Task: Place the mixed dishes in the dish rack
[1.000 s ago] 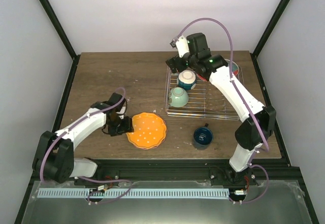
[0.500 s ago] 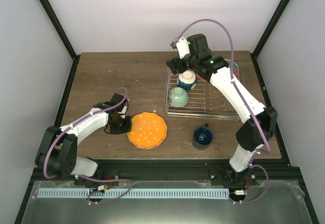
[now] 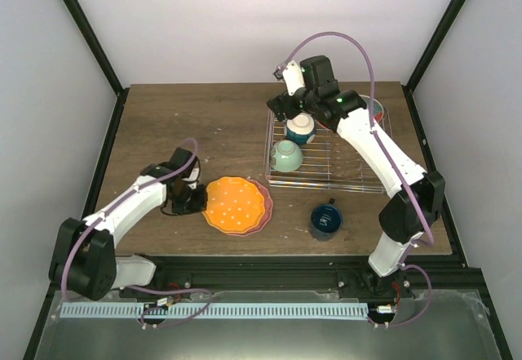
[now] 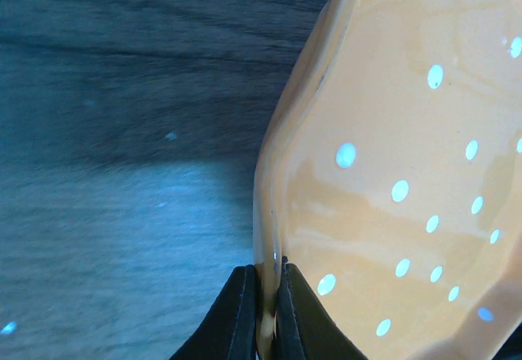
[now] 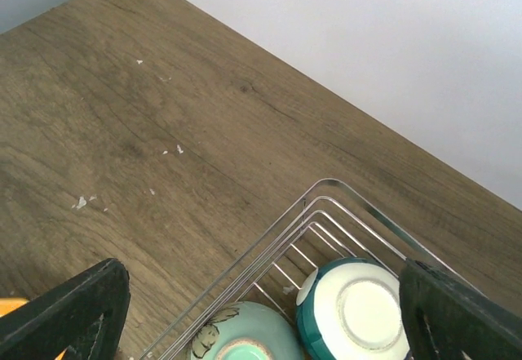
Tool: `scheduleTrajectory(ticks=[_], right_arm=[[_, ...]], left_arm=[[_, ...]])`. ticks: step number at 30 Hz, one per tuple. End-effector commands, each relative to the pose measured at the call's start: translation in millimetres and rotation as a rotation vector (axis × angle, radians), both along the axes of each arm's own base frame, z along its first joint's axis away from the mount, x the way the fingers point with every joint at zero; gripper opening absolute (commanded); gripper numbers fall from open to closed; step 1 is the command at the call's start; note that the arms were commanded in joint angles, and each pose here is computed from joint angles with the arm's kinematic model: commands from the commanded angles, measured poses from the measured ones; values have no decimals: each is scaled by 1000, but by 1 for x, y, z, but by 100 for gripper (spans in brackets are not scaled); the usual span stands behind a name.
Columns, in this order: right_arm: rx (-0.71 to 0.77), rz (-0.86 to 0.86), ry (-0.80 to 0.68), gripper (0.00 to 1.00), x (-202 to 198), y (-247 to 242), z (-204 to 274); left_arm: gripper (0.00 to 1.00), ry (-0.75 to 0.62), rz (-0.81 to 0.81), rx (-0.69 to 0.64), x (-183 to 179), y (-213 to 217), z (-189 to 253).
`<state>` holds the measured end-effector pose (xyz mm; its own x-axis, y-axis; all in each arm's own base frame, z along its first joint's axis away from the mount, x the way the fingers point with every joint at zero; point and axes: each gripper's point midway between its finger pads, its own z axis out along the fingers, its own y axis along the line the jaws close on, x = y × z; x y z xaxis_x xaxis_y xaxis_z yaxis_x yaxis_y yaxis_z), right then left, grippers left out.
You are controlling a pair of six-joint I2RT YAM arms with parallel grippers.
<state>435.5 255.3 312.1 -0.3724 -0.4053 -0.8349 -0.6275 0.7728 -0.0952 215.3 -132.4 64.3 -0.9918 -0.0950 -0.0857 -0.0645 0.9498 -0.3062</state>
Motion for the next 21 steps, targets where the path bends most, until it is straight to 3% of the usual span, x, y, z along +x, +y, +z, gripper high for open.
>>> scheduleTrajectory(ticks=[1, 5, 11, 15, 21], right_arm=[[29, 36, 38, 91, -6, 9, -7], [46, 72, 56, 91, -10, 15, -10], [117, 152, 89, 91, -19, 31, -16], [200, 227, 224, 90, -27, 52, -30], [338, 316, 426, 89, -37, 80, -24]], left_arm=[[0, -45, 55, -53, 4, 12, 31], [0, -73, 117, -80, 0, 35, 41], [0, -190, 220, -285, 18, 33, 71], [0, -322, 234, -366, 42, 33, 102], [0, -438, 192, -325, 65, 39, 123]])
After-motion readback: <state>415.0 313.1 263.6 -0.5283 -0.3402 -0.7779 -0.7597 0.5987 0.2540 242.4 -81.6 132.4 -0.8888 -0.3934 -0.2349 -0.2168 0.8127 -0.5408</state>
